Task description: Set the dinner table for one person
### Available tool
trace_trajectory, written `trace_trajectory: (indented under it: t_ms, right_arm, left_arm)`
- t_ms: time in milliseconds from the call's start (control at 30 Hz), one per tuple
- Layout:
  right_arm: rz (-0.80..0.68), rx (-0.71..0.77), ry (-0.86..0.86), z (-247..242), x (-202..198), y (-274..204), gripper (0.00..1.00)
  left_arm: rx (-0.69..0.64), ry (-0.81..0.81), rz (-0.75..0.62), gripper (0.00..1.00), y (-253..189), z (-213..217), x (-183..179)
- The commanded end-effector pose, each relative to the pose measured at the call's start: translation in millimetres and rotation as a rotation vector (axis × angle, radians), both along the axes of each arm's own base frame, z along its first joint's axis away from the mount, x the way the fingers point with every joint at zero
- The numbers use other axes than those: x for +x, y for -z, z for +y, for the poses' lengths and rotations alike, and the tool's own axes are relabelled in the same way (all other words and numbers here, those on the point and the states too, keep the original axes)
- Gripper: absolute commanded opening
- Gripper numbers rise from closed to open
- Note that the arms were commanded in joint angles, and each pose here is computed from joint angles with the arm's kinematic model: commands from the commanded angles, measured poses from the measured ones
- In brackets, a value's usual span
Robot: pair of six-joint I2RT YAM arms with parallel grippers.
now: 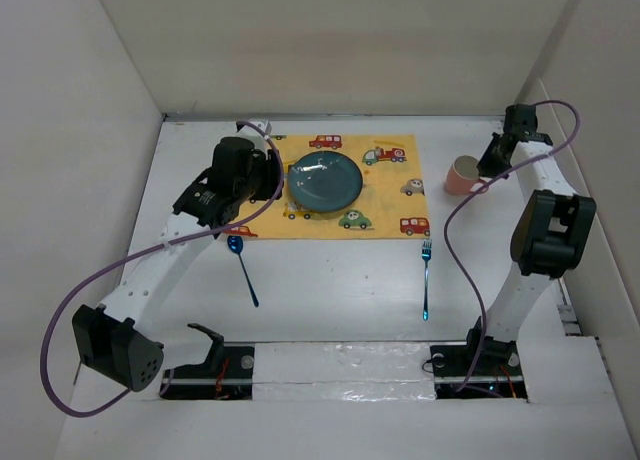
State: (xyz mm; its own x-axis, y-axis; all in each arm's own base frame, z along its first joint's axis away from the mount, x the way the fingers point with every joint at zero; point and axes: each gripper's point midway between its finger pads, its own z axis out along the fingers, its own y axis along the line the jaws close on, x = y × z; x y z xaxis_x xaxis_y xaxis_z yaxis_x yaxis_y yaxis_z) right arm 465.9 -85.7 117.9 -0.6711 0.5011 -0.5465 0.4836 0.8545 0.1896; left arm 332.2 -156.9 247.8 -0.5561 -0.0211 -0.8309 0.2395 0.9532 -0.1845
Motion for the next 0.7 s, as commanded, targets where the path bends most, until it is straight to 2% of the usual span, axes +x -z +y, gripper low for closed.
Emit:
trace_trajectory:
  t_ms: [0, 100, 133, 200, 233, 333, 367, 433, 467, 500, 567, 600, 667]
  right_arm:
    - [-0.203, -0.032, -0.001, 4.8, 20.4, -79.3, 0.00]
    - [-0.321, -0.029, -0.057, 33.3, 35.7, -123.2, 0.00]
    - [-0.288, -0.026, -0.069, 40.8, 36.2, -119.5, 0.00]
    - [-0.318, -0.032, -0.108, 56.2, 48.9, -143.2, 0.00]
    - [-0.272, -0.024, -0.146, 73.5, 53.5, -128.6, 0.00]
    - [-0.295, -0.019, -0.192, 102.6, 68.3, -139.6, 0.00]
    - [-0.275, -0.008, -0.197, 109.2, 75.6, -127.2, 0.00]
    - [-0.300, 0.002, -0.210, 120.7, 87.4, -135.7, 0.00]
    - [-0.275, 0.009, -0.208, 125.9, 96.7, -119.0, 0.00]
    - [-0.312, 0.011, -0.217, 134.1, 106.0, -131.5, 0.00]
    - [-0.299, 0.020, -0.216, 141.5, 113.7, -126.5, 0.00]
    - [-0.266, 0.022, -0.218, 147.7, 121.9, -105.6, 0.00]
    - [-0.295, 0.034, -0.213, 150.1, 131.5, -114.0, 0.00]
  left_arm:
    - [-0.038, -0.004, -0.074, 0.43, -26.5, -0.8, 2.6]
    - [-0.044, 0.003, -0.077, 0.43, -29.2, -3.4, 4.9]
    - [-0.045, 0.004, -0.078, 0.43, -30.7, -4.1, 5.8]
    - [-0.045, 0.008, -0.073, 0.42, -30.7, -6.1, 8.0]
    - [-0.046, 0.008, -0.075, 0.42, -32.8, -6.6, 9.2]
    - [-0.045, 0.017, -0.079, 0.42, -35.8, -8.9, 12.0]
    - [-0.044, 0.017, -0.076, 0.42, -35.3, -9.4, 13.1]
    - [-0.050, 0.018, -0.080, 0.42, -38.2, -10.4, 13.6]
    - [-0.052, 0.017, -0.079, 0.42, -38.1, -11.4, 15.5]
    - [-0.062, 0.011, -0.077, 0.42, -38.4, -12.3, 16.3]
    - [-0.097, 0.040, -0.078, 0.42, -43.3, -20.9, 16.8]
    - [-0.115, 0.044, -0.073, 0.42, -44.7, -24.2, 17.4]
    - [-0.127, 0.052, -0.077, 0.42, -48.0, -27.9, 20.3]
